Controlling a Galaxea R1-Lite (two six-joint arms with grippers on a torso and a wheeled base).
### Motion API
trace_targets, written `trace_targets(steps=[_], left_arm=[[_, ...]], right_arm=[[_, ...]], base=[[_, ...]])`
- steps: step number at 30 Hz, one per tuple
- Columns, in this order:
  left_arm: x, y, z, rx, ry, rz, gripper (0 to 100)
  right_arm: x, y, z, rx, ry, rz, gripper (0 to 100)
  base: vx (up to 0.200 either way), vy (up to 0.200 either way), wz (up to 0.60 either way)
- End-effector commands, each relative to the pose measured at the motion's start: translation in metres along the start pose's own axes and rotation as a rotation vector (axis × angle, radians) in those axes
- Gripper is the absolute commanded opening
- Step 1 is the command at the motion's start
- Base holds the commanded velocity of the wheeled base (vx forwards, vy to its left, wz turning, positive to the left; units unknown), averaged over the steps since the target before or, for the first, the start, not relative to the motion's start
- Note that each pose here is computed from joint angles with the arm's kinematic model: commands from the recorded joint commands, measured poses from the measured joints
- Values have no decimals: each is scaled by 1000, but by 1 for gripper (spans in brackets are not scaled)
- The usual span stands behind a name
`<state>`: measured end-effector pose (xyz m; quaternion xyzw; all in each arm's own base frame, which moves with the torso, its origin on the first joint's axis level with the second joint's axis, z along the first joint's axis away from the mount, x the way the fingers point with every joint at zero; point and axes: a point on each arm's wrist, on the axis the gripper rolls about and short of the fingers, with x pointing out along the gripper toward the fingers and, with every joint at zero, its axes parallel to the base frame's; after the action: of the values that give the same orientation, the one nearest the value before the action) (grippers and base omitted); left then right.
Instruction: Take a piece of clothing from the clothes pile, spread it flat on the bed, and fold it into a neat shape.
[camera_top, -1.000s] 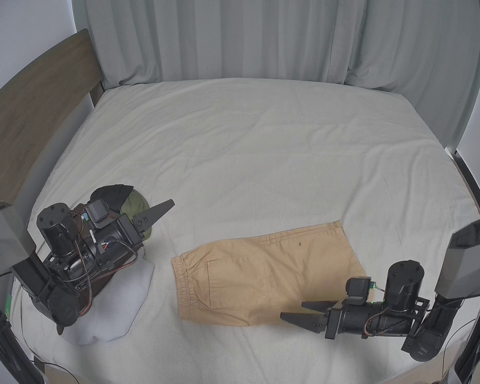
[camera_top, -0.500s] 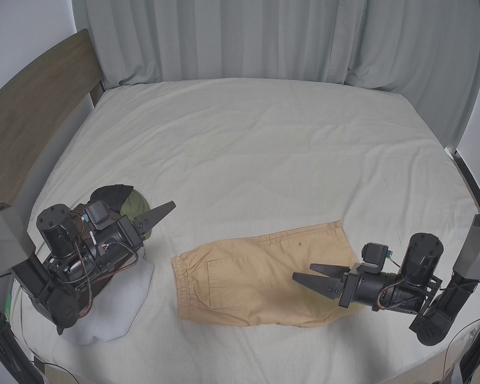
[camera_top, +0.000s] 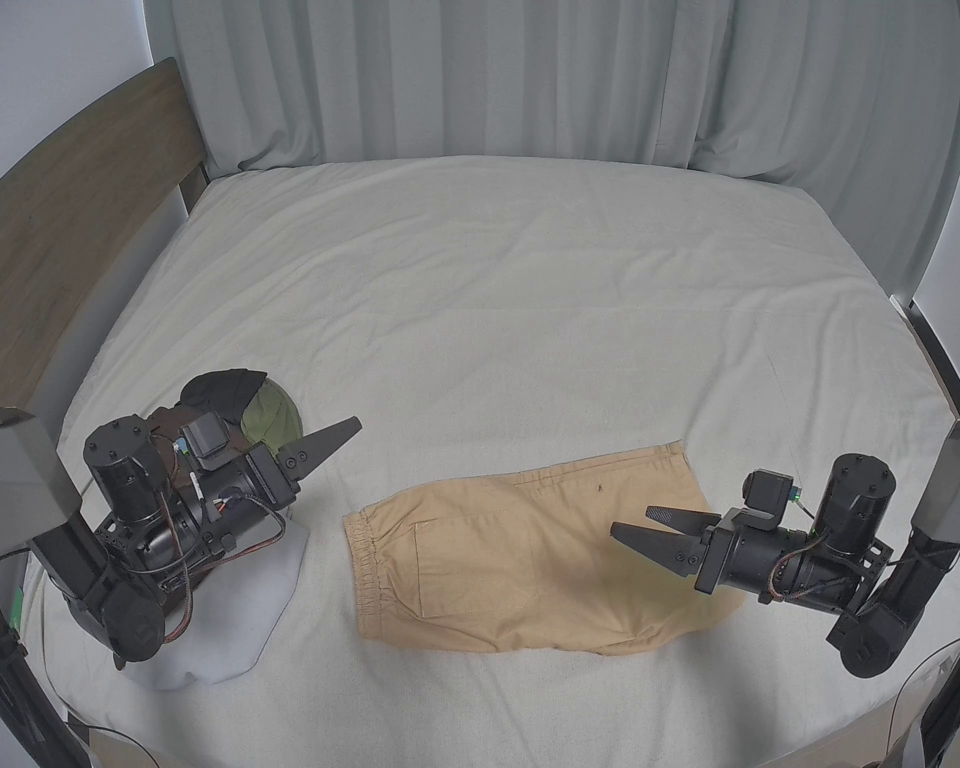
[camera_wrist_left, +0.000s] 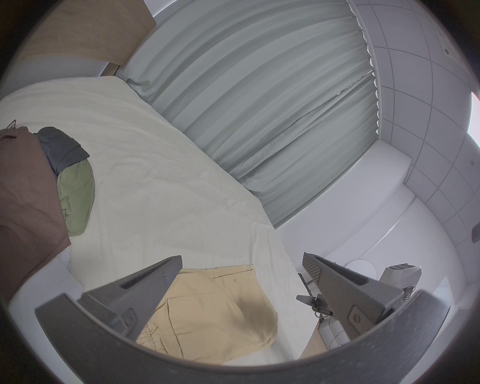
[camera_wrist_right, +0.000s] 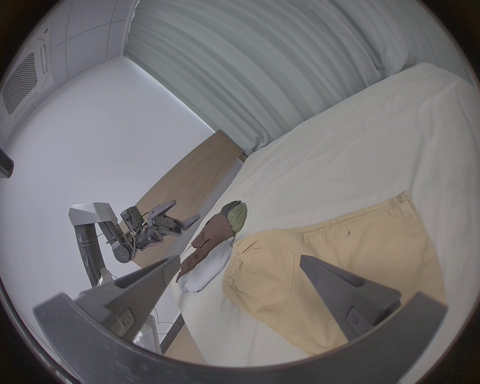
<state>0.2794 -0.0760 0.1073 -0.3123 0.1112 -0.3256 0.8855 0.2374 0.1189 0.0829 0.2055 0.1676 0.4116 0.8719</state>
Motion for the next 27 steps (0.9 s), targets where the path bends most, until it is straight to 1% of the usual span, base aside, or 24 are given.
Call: trace_targets(steps=[1, 6, 13, 16, 27], left_arm=[[0, 1, -1, -3, 4, 3, 100], [-1, 5, -7, -11, 26, 19, 100], [6, 33, -39, 19, 140, 95, 100], [7, 40, -47, 17, 164, 115, 100], [13, 51, -67, -11, 229, 139, 100]], right_arm=[[0, -2, -1, 2, 2, -6, 100], [-1, -4, 0, 4, -2, -16, 100], [1, -9, -4, 14, 14, -30, 100], [1, -11, -6, 18, 19, -35, 100], [2, -13, -10, 27, 34, -40, 100]], base=[[0, 0, 0], [0, 0, 0], [0, 0, 0], [0, 0, 0], [0, 0, 0]])
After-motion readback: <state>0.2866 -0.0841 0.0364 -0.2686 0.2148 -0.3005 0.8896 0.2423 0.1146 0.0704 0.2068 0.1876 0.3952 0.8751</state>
